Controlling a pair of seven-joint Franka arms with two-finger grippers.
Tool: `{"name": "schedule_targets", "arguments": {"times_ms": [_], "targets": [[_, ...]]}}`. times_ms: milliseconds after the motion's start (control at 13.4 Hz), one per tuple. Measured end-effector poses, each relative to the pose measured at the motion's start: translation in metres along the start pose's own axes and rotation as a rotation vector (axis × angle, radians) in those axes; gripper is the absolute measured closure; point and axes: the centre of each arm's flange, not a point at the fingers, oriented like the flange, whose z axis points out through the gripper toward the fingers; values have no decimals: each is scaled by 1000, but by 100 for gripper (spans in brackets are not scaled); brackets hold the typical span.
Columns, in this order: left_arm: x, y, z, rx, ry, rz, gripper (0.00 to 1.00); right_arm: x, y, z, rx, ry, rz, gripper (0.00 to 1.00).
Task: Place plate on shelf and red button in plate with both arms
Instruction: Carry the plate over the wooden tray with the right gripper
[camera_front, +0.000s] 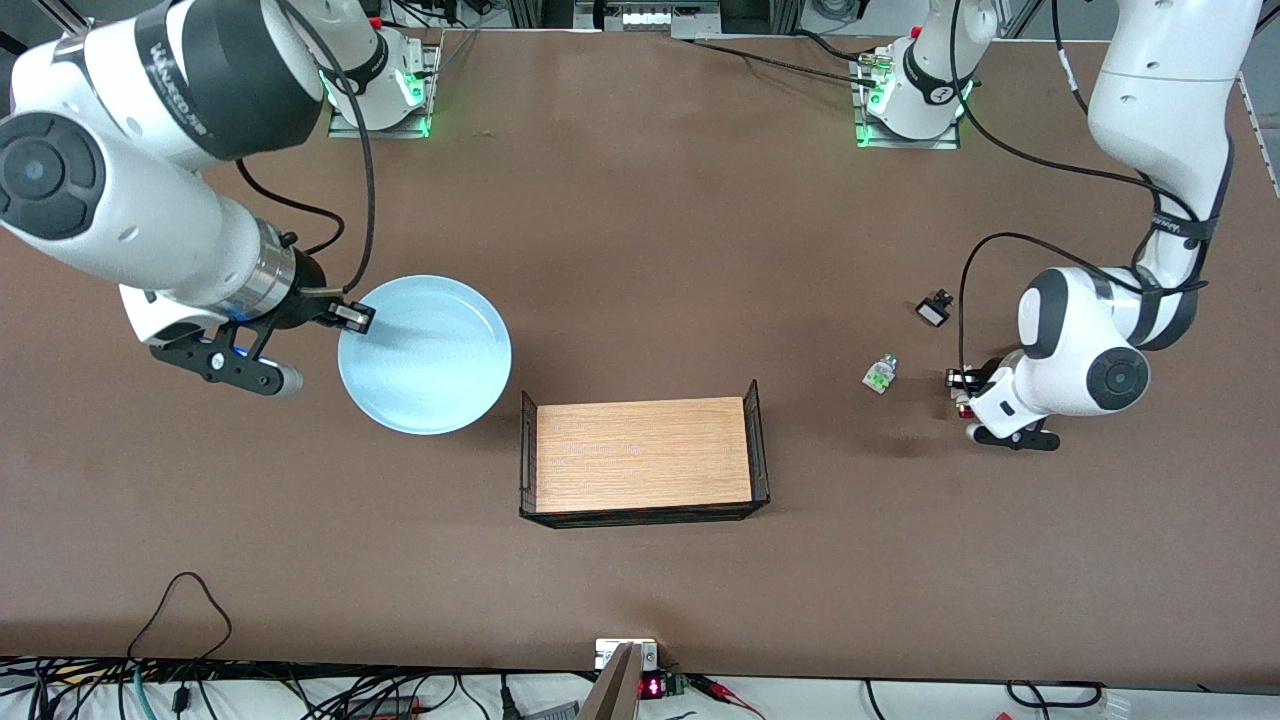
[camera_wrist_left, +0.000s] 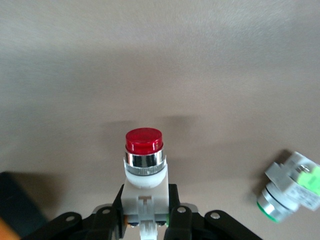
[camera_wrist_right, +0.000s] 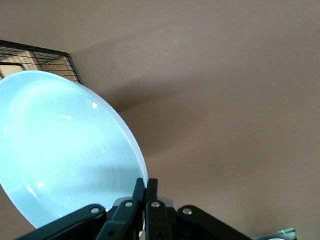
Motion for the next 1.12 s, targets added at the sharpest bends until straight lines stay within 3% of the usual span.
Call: {"name": "schedule_targets", "arguments": {"times_ms": [595, 1116], "targets": [[-6, -2, -137, 12, 18, -5, 66, -58, -87, -18, 113, 114, 53, 97], [-26, 4, -250, 11, -4, -21, 66, -77, -154, 35, 157, 130, 102, 97]]}}
